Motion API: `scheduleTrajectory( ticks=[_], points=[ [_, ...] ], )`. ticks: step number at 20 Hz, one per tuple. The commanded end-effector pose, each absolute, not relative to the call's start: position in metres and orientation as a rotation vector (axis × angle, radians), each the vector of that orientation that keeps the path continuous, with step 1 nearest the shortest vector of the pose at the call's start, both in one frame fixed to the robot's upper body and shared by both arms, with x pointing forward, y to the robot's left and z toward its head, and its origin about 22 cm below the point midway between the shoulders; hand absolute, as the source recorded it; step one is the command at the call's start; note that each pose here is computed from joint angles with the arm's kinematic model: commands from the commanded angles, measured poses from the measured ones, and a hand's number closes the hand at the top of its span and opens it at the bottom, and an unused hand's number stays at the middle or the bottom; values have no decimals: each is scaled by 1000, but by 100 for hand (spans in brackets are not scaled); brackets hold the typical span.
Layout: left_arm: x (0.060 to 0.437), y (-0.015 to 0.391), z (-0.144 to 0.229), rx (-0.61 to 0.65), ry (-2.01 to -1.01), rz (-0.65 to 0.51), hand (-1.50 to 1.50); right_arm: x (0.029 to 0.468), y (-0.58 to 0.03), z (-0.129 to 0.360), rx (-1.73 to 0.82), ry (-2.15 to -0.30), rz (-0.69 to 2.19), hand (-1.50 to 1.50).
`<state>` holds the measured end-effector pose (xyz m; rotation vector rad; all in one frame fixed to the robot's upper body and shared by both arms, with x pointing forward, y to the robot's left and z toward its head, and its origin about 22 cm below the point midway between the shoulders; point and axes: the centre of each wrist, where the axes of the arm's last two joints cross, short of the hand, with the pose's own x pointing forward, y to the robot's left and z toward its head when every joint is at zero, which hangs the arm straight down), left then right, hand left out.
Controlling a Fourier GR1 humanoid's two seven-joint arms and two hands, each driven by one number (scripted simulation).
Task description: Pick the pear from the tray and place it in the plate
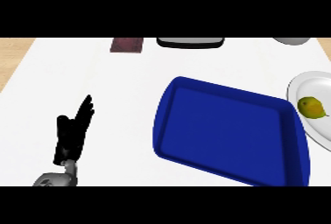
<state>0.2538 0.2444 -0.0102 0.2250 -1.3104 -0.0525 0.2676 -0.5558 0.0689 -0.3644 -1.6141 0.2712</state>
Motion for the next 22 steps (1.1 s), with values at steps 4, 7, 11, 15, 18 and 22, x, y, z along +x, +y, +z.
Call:
scheduleTrajectory(
  ticks=[4, 7, 11, 15, 18, 22],
  points=[
    [253, 235, -10, 215, -1317, -43, 0, 249, -561, 52, -303, -1667, 290, -150],
    [250, 234, -10, 214, -1285, -58, 0, 258, -559, 60, -337, -1659, 311, -150],
    [252, 236, -9, 234, -1303, -71, 0, 250, -558, 46, -365, -1648, 305, -150],
    [258, 247, -5, 224, -1301, -63, 0, 243, -573, 69, -397, -1632, 325, -150],
    [271, 260, 10, 229, -1323, -47, 0, 231, -572, 50, -407, -1613, 316, -150],
    [258, 240, -12, 214, -1316, -56, 0, 226, -579, 58, -437, -1610, 301, -150]
  ],
)
